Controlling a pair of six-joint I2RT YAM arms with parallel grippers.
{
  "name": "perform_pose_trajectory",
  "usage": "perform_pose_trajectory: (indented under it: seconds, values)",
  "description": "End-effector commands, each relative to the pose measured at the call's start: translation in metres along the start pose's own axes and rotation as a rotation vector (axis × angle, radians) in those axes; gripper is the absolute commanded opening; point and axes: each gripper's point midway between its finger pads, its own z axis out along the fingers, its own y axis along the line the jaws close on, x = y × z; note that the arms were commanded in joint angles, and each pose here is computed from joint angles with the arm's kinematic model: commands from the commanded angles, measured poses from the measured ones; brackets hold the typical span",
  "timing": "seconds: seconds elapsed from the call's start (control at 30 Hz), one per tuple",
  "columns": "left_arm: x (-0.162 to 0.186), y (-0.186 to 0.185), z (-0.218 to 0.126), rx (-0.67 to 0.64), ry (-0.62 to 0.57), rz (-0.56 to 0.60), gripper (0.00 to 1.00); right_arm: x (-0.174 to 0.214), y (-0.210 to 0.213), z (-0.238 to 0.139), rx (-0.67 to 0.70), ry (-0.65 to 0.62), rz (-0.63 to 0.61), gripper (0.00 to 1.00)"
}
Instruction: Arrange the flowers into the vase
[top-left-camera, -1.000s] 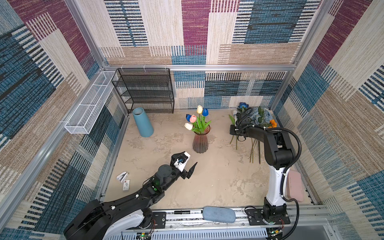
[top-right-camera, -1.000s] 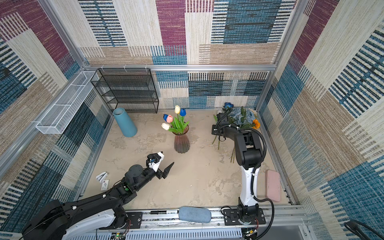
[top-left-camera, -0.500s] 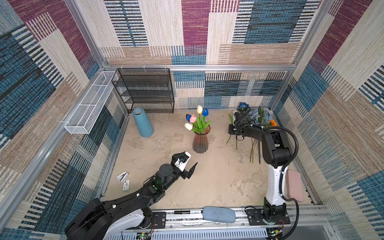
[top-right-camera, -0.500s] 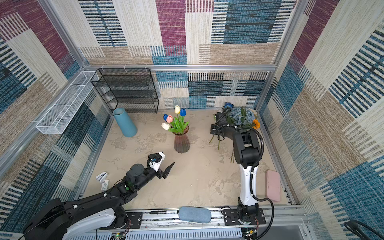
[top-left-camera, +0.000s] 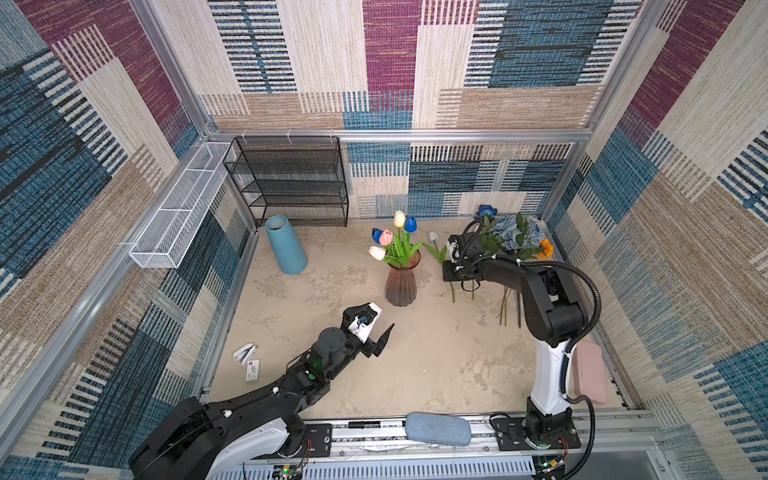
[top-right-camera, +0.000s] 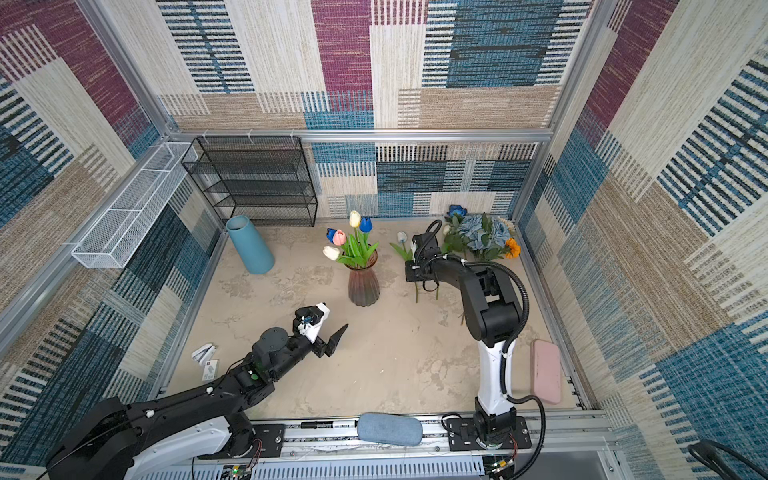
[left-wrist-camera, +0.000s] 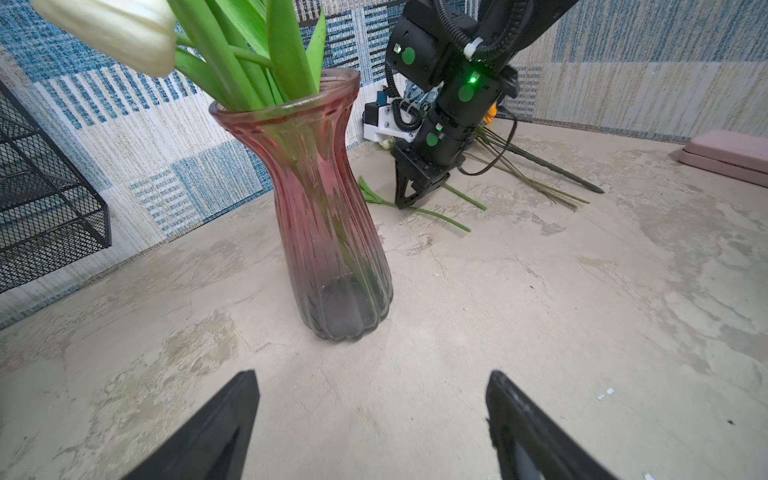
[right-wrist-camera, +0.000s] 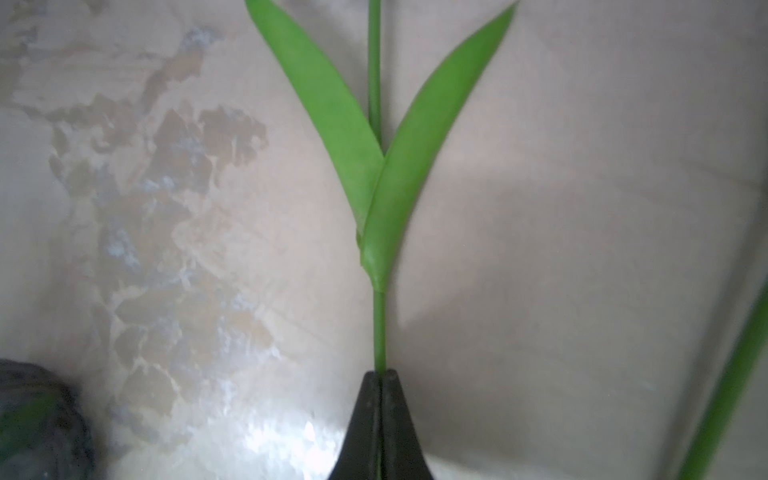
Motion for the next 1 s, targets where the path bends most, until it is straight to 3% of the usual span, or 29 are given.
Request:
perform_pose_trajectory:
  seconds: [0.0,0.13,0.3,0.97]
  values:
    - [-0.006,0.002,0.001,-0.007,-0.016,0.031,0.88,0.014,0.013,-0.012,-0.064,0.045,0.024,0.06]
    - [-0.007,0.0,0.001,0.005,-0.019,0.022,0.88,0.009,0.013,-0.022,-0.045,0.041,0.017,0.29]
    - [-0.006,0.0,0.003,0.001,-0.014,0.027,0.88,-0.023,0.015,-0.029,-0.024,0.017,-0.01,0.39]
    - [-0.006,-0.001,0.003,0.006,-0.012,0.025,0.89,-0.006,0.005,0.002,0.124,0.215,-0.094,0.38]
